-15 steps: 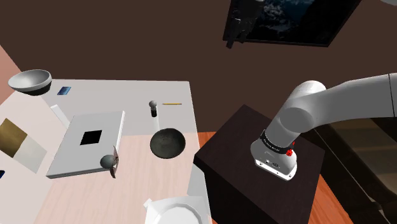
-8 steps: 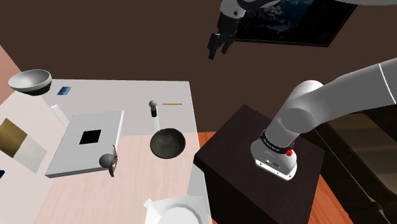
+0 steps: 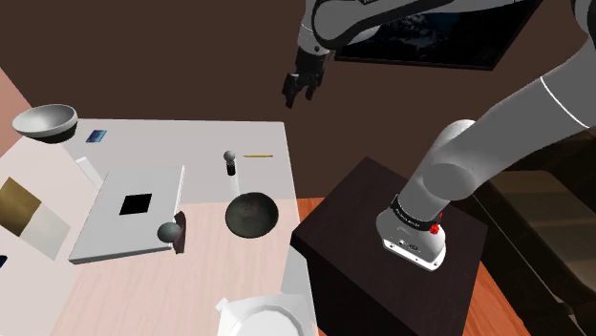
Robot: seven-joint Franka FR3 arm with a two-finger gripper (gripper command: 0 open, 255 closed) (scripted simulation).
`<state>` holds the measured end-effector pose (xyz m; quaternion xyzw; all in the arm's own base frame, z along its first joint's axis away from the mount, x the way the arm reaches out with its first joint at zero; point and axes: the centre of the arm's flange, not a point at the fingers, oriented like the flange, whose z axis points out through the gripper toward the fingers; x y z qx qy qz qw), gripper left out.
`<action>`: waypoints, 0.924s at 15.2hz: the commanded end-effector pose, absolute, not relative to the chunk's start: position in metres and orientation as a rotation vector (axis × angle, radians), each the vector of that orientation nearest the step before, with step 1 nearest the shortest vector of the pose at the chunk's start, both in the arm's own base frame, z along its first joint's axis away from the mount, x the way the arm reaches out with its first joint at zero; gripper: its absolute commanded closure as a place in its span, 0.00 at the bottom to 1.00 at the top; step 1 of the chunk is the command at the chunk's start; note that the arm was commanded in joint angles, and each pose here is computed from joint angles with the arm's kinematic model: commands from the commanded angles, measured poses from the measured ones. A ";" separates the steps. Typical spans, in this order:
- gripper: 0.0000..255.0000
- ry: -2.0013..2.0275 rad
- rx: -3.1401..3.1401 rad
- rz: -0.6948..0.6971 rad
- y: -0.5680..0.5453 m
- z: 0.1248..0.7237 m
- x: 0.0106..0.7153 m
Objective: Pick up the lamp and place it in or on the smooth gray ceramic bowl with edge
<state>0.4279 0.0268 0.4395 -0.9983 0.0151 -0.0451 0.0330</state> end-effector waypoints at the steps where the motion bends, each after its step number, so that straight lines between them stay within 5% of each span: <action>1: 0.00 0.045 -3.064 -0.139 0.037 0.418 0.445; 14: 0.00 0.028 -3.018 -0.117 0.098 0.297 0.547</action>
